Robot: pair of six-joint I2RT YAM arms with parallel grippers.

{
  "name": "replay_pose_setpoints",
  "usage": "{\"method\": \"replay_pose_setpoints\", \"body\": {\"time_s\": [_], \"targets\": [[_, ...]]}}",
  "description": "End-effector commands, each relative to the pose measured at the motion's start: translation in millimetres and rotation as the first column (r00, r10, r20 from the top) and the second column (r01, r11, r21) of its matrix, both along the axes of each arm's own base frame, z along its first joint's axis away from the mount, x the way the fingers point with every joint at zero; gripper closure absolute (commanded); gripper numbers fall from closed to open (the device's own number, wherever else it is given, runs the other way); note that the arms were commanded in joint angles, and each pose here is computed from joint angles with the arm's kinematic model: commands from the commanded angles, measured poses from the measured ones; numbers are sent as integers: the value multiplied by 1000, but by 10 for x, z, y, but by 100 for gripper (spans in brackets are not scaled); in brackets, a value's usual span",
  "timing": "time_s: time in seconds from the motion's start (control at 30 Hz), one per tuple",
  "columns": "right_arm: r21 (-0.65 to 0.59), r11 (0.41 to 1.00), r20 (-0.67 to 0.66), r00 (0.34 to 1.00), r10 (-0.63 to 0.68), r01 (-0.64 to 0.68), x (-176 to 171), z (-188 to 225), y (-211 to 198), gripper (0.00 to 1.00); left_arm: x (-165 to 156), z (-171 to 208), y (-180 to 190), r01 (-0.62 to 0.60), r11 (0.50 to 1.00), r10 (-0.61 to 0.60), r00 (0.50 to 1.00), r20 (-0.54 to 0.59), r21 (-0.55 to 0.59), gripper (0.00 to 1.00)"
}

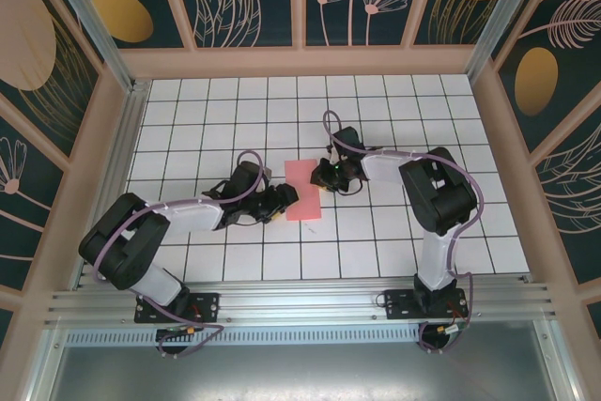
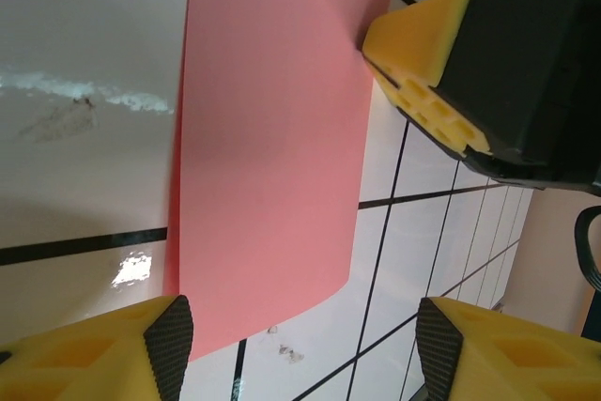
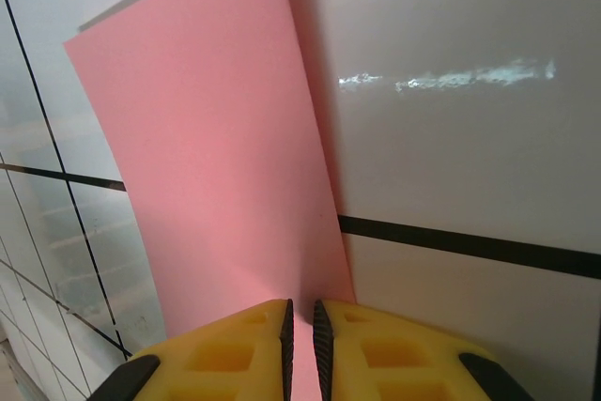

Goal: Fold a paper plane with a square sheet of paper (pick it up from the middle)
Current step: Fold the triangle a second time at the center of the table.

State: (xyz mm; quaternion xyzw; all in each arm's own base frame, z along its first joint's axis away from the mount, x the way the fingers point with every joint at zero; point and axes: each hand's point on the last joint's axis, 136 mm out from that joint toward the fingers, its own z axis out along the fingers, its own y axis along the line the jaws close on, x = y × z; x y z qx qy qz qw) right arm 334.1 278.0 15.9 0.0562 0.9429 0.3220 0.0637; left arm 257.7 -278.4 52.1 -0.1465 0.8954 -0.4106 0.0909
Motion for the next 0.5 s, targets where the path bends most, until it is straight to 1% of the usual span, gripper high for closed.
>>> {"method": "replay_pose_setpoints", "body": {"time_s": [0.0, 0.33, 0.47], "targets": [[-105, 994, -95, 994, -50, 40, -145, -421, -221, 82, -83, -110, -3, -4, 1000, 4, 999, -49, 10, 33], [-101, 993, -120, 991, -67, 55, -165, -471, -241, 82, -125, -185, -87, 25, 1000, -23, 996, -86, 16, 33], [-97, 994, -120, 990, -68, 57, -157, -465, -237, 82, -110, -155, -127, 27, 1000, -27, 996, -80, -9, 37]]}}
